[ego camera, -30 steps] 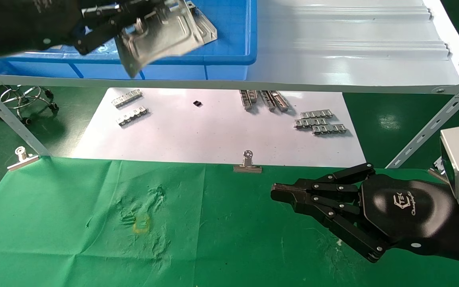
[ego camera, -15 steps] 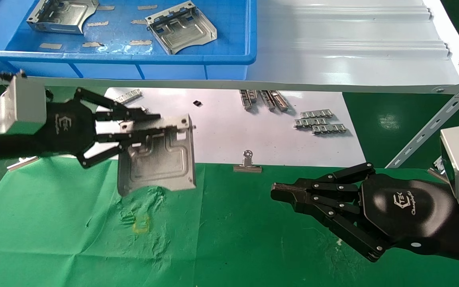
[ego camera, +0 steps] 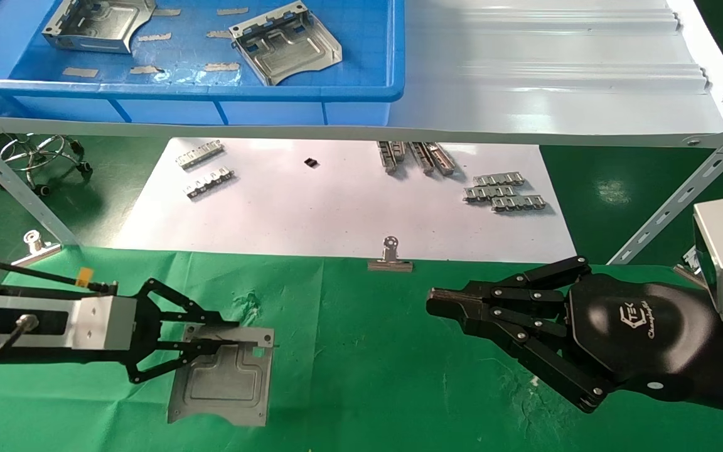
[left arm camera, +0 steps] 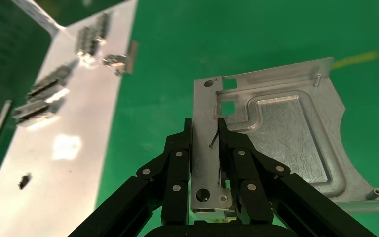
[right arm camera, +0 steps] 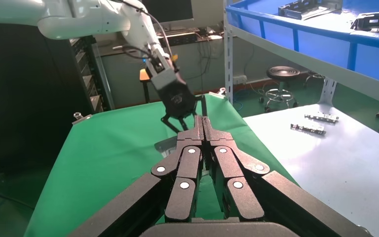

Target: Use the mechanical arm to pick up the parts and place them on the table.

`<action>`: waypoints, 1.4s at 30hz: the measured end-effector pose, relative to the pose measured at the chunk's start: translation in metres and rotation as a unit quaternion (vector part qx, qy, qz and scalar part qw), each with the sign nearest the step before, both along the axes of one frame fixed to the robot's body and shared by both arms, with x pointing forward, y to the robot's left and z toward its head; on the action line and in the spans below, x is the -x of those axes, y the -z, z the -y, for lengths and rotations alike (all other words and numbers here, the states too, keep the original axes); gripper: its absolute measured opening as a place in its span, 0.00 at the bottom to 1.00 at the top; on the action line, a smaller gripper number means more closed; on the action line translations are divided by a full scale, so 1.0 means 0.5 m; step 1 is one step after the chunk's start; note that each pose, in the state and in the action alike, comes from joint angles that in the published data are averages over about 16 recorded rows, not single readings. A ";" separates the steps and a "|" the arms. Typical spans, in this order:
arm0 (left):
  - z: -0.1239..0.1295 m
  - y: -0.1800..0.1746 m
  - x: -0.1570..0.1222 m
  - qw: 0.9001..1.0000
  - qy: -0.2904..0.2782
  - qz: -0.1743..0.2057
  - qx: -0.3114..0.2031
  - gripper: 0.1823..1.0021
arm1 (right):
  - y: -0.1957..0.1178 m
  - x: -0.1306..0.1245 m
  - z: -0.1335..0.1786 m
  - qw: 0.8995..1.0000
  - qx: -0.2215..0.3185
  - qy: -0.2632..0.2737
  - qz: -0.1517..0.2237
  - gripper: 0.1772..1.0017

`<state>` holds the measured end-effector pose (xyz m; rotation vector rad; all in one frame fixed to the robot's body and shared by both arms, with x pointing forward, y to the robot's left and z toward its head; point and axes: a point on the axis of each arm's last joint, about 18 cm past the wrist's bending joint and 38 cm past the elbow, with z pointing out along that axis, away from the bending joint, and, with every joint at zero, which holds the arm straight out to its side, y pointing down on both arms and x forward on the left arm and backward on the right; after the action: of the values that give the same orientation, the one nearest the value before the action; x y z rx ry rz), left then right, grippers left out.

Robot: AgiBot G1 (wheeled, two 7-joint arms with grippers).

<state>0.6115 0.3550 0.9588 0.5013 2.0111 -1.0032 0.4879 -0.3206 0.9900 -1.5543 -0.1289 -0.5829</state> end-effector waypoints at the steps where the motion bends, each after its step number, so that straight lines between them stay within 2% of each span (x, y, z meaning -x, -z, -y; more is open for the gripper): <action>1: -0.001 0.008 -0.002 1.000 0.000 -0.001 -0.007 0.11 | 0.000 0.000 0.000 1.000 0.000 0.000 0.000 0.02; 8: -0.007 0.042 -0.016 0.999 0.000 0.002 -0.039 0.11 | 0.000 0.000 0.000 1.000 0.000 0.000 0.000 0.02; 18: -0.021 0.060 -0.043 0.998 -0.021 0.015 -0.056 0.11 | 0.000 0.000 0.000 1.000 0.000 0.000 0.000 0.02; 35: -0.041 0.078 -0.071 0.996 -0.054 0.030 -0.064 0.11 | 0.000 0.000 0.000 1.000 0.000 0.000 0.000 0.02; 42: -0.044 0.057 -0.063 0.997 -0.054 0.030 -0.045 0.17 | 0.000 0.000 0.000 1.000 0.000 0.000 0.000 0.02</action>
<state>0.6432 0.3770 0.9301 0.4602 2.0142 -0.8276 0.4879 -0.3206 0.9900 -1.5543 -0.1289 -0.5829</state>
